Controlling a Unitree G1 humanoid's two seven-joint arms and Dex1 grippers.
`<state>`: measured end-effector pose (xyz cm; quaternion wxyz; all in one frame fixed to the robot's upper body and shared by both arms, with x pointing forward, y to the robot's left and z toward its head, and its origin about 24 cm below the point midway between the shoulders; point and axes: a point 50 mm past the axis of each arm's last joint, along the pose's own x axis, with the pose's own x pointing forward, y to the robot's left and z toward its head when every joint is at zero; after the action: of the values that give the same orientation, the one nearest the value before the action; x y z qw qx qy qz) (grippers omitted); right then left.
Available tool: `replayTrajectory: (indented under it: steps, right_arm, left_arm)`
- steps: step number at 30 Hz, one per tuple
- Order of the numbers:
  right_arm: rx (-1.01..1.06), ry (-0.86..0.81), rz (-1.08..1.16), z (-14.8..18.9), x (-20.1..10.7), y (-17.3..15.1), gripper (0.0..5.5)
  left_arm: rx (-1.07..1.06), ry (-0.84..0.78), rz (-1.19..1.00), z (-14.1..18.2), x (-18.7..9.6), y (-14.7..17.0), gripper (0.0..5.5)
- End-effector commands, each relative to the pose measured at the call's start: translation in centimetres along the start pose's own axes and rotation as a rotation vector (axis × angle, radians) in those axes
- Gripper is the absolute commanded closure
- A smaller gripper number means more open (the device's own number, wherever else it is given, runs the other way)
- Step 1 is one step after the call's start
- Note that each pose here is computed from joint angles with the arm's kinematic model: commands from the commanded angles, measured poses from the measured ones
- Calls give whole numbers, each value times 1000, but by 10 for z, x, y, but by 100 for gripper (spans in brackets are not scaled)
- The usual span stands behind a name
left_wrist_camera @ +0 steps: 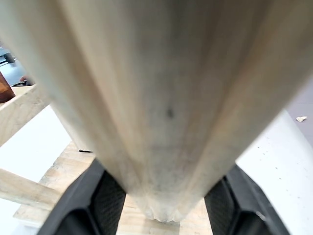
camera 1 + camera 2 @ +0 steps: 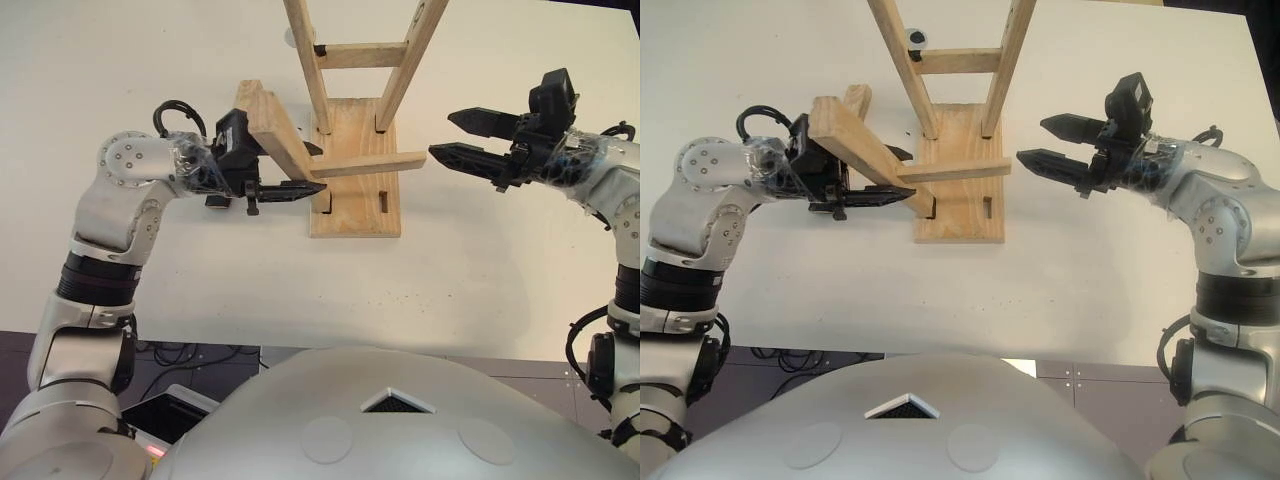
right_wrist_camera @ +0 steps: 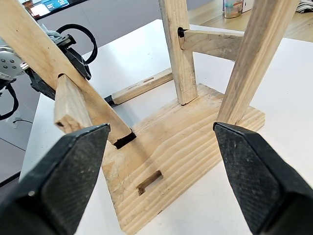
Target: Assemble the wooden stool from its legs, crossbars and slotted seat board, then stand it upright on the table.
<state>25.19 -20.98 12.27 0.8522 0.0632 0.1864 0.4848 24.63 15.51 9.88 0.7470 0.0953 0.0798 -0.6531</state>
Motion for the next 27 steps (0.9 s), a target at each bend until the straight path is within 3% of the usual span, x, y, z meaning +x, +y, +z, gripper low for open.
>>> replayTrajectory:
  steps: [1, 6, 10, 15, 21, 27]
  right_arm:
    - [-3, -8, -11, -3, 6, -2, 162]
    - [6, -8, -35, -6, 7, -5, 162]
    - [0, -13, -91, -5, -5, -12, 162]
    - [-12, -29, -141, -3, -13, -17, 162]
    - [-12, -42, -179, -6, -18, -15, 162]
    - [9, -40, -171, -11, -12, -13, 162]
  left_arm:
    - [-281, 458, -82, -78, 6, -33, 347]
    - [-268, 543, -85, -81, 10, -27, 347]
    - [-143, 341, 33, -53, 20, -10, 348]
    - [2, 315, 176, -17, -5, 8, 247]
    - [-53, 400, 514, -33, -54, 3, 247]
    - [-201, 300, 926, -72, -59, 7, 247]
